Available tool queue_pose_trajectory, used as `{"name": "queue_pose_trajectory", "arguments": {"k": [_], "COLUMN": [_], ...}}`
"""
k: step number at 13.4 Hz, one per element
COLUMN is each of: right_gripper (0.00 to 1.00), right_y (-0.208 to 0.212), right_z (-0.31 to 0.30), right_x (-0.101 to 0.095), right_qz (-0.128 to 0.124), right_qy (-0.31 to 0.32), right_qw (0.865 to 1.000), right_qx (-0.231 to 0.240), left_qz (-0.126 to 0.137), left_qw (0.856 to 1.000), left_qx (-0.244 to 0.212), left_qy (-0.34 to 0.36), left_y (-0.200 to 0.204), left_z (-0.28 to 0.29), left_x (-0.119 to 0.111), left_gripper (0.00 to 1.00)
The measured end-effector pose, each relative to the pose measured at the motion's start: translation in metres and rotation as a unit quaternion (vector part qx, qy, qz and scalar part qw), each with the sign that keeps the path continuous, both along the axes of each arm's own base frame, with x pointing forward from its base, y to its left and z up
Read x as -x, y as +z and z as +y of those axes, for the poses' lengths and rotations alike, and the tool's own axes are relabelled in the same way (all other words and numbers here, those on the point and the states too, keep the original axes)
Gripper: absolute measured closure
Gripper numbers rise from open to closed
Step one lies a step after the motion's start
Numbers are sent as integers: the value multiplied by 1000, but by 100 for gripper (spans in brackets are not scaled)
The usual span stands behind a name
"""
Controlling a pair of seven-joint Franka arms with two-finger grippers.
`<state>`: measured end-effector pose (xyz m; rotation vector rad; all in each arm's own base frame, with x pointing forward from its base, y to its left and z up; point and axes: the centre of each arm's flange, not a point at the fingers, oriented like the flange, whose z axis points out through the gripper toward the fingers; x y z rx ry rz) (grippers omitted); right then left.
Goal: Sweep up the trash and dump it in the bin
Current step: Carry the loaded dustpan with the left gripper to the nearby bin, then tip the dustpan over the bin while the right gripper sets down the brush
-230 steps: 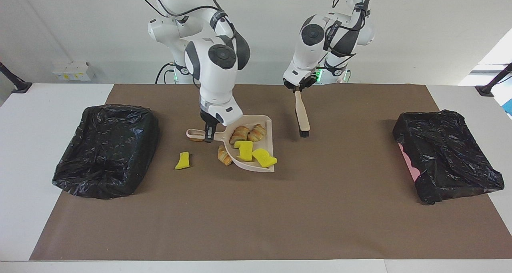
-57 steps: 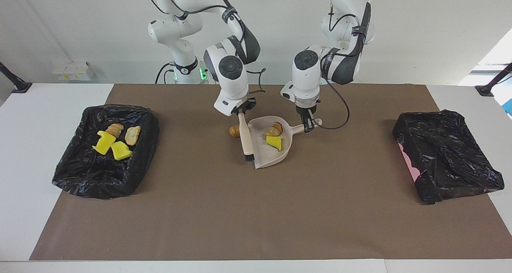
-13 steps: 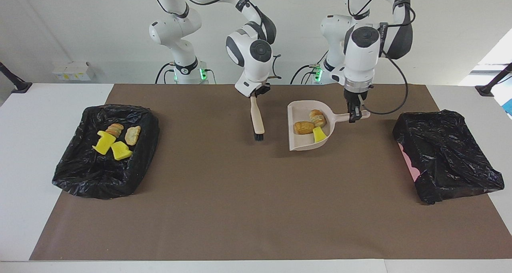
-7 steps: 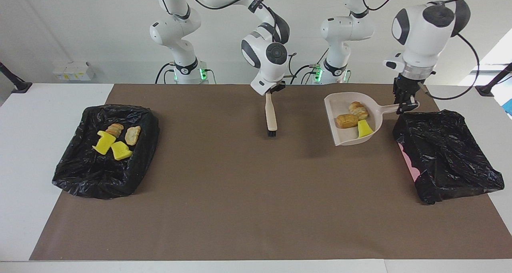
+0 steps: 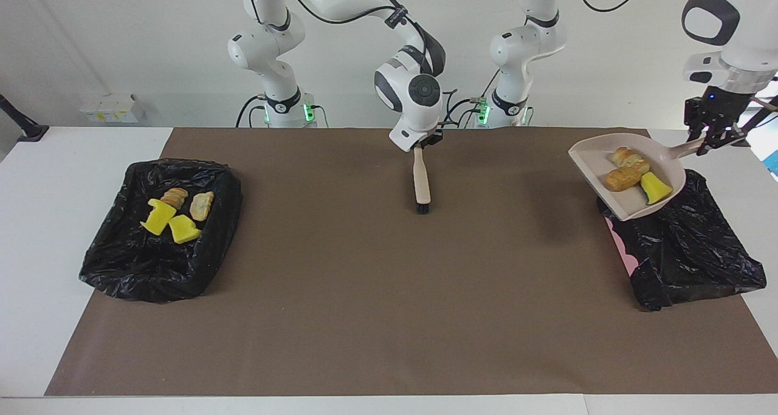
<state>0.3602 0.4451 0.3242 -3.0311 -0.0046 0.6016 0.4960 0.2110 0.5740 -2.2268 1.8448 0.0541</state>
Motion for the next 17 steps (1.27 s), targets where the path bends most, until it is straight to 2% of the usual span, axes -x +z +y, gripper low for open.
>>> {"name": "queue_pose_trajectory", "arguments": {"k": [2, 5, 10, 12, 14, 17], "right_gripper": [32, 1, 0, 0, 0, 0], "right_y": [8, 46, 130, 144, 155, 175], "right_z": [1, -6, -74, -100, -121, -165], "right_x": [-1, -13, -57, -73, -90, -121], "right_qz": [1, -2, -29, -52, -81, -112], "right_qy": [2, 5, -47, -50, -35, -13], "right_qw": [1000, 1000, 998, 997, 996, 994], "right_qx": [-1, -3, -19, 4, 23, 16], "left_qz": [-12, -8, 23, 34, 38, 43], "left_qw": [999, 994, 976, 963, 954, 942], "left_qx": [-42, -109, -216, -268, -298, -332], "left_qy": [9, 7, -5, -15, -16, -23], "left_y": [4, -3, -18, -14, -10, -6], "left_z": [31, 67, 84, 83, 83, 81], "left_x": [-2, -6, -16, -18, -19, -22], "left_gripper": [69, 69, 69, 69, 69, 69]}}
